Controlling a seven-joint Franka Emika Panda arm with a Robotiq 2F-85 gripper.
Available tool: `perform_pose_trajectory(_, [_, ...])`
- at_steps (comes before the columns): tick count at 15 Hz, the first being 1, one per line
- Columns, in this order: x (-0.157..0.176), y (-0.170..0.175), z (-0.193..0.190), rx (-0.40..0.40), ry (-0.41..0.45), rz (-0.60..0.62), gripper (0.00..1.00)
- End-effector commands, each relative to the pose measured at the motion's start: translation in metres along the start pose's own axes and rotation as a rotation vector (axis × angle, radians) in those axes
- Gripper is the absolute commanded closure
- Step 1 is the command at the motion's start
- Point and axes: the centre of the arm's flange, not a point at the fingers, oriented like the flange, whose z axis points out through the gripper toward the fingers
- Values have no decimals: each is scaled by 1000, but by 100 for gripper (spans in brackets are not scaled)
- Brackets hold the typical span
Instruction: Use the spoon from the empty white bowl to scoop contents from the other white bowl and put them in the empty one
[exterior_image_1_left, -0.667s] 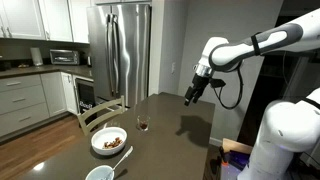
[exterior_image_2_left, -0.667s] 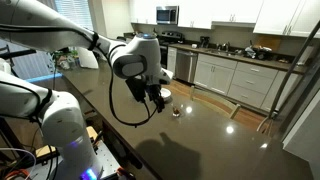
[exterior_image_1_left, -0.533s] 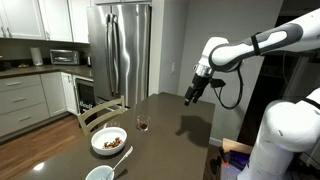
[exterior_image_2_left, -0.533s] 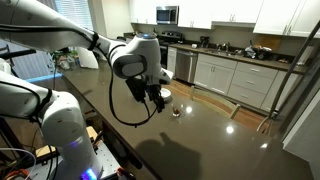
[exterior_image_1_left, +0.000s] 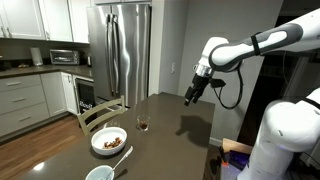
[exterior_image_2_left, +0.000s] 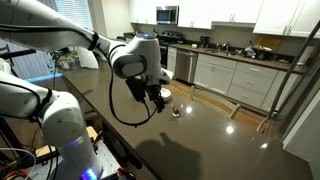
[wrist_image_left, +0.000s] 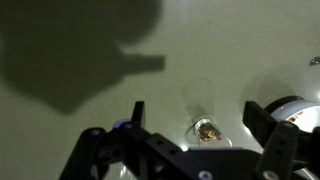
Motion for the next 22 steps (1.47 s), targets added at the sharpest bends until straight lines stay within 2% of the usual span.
perform_pose_trajectory(1, [3,-5,1,6,-1,-2,0])
perform_pose_trajectory(6, [20,-50,-1,67,-5,-46,0])
perform_pose_trajectory(13, [36,-116,16,209,-1,-93,0])
perform_pose_trajectory(17, [48,-166,52,276,-28,-140,0])
perform_pose_trajectory(22, [59,-245,108,361,-133,-219,0])
